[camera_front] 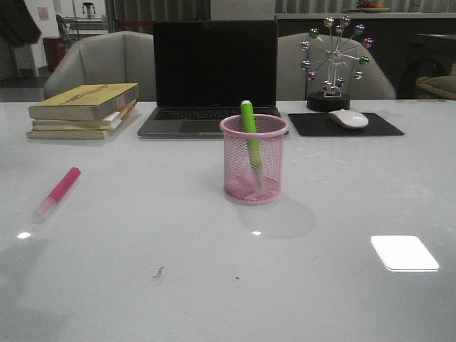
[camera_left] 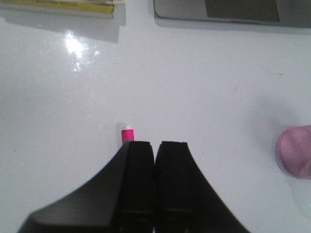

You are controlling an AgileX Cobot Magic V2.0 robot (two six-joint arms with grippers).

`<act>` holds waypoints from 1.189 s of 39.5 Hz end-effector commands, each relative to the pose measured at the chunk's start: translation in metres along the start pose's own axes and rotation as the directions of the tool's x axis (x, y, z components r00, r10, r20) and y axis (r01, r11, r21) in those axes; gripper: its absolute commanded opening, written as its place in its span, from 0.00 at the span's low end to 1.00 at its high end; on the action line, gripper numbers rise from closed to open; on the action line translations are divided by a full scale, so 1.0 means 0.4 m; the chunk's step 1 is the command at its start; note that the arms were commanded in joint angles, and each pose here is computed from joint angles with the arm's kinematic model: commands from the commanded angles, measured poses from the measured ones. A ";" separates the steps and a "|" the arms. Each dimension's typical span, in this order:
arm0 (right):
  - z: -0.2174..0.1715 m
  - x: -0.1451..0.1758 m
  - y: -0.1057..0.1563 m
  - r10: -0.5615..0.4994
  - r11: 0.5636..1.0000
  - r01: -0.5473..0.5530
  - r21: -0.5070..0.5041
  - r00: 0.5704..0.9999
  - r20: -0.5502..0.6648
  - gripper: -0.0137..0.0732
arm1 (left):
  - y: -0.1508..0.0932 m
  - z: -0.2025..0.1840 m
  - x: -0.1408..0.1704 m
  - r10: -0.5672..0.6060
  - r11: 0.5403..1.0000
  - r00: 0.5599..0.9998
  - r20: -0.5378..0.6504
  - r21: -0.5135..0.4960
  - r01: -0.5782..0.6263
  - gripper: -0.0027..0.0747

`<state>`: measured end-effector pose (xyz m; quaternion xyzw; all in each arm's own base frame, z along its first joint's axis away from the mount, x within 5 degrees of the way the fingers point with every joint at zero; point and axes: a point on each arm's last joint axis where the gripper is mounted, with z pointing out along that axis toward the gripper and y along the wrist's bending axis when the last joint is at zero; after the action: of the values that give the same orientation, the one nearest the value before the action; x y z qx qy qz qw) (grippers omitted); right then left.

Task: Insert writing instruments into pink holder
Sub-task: 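Lower the left gripper onto the pink marker and grasp it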

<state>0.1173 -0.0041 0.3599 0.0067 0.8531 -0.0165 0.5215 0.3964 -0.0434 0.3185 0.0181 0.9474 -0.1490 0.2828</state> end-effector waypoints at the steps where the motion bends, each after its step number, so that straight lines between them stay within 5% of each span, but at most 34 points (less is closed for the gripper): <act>1: -0.013 -0.027 -0.003 -0.016 1.000 0.015 0.013 0.997 0.074 0.59 | -0.020 -0.012 -0.023 -0.017 0.999 0.999 0.042 0.044 0.015 0.18; 9: 0.010 0.009 -0.003 -0.017 1.000 0.016 0.011 1.000 0.017 0.59 | -0.018 0.100 0.000 -0.025 0.998 0.997 -0.072 0.053 0.029 0.32; 21: 0.026 0.040 -0.002 -0.017 1.000 0.017 0.009 0.999 -0.041 0.59 | -0.047 0.184 0.011 0.047 0.999 0.997 -0.068 0.020 -0.046 0.48; 47: 0.026 0.040 -0.002 -0.017 1.000 0.017 0.009 0.999 -0.043 0.59 | -0.002 0.330 0.060 0.143 0.983 0.972 -0.187 -0.083 -0.161 0.49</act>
<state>0.1172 -0.0041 0.3275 0.0068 0.8858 -0.0157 0.4637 0.4418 -0.0812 0.1689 0.0896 0.9815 -0.0734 0.1522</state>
